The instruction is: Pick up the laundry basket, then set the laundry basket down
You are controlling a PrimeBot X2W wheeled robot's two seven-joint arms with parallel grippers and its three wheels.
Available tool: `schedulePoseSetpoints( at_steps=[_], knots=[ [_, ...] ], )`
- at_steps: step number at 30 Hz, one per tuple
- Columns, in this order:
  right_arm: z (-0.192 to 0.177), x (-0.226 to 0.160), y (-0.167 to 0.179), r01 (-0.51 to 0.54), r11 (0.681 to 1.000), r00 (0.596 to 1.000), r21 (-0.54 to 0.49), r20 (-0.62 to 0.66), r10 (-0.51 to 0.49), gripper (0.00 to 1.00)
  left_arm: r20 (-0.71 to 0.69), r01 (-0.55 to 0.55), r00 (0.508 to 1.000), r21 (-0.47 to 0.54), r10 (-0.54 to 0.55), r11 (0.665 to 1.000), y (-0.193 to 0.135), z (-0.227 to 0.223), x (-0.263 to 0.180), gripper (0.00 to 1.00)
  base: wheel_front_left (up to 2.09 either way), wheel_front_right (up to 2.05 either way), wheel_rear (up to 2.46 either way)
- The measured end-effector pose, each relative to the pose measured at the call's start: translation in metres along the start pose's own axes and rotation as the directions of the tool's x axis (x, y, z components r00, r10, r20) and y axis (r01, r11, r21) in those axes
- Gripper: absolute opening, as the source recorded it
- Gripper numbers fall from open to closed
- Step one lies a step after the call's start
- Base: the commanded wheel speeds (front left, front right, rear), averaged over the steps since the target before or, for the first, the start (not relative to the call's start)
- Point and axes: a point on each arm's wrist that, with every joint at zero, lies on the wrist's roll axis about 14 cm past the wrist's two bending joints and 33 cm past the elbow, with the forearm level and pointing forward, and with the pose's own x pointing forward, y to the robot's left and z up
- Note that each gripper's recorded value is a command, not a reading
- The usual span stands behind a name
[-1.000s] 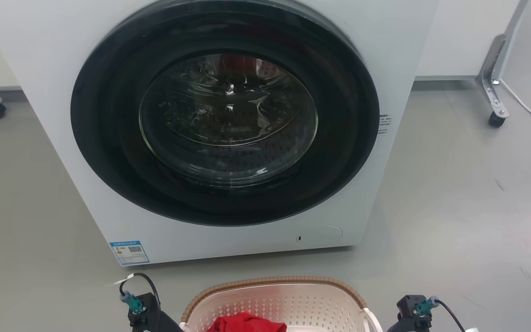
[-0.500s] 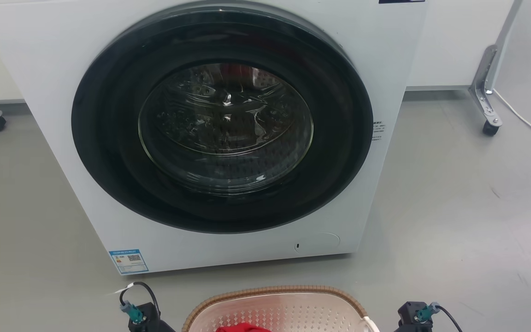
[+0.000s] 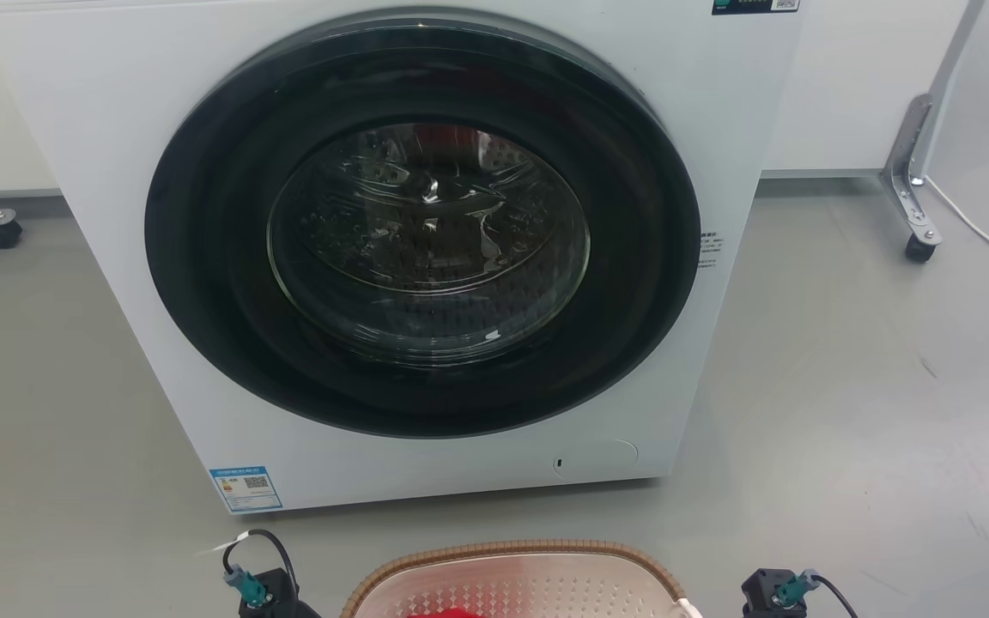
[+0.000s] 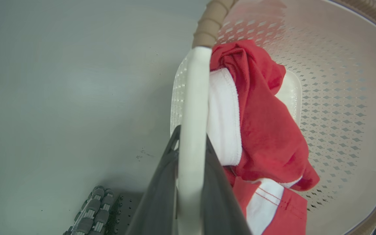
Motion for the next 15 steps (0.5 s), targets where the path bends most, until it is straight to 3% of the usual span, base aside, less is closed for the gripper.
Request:
schedulePoseSetpoints(
  at_steps=[15],
  knots=[
    [0.0002,0.0004,0.0012,-0.006,1.0,1.0,-0.002,-0.004,0.006,0.0,0.003,0.002,1.0,-0.006,-0.002,1.0,0.0004,-0.0003,-0.0009,0.0,0.0,0.0,0.0]
  ],
)
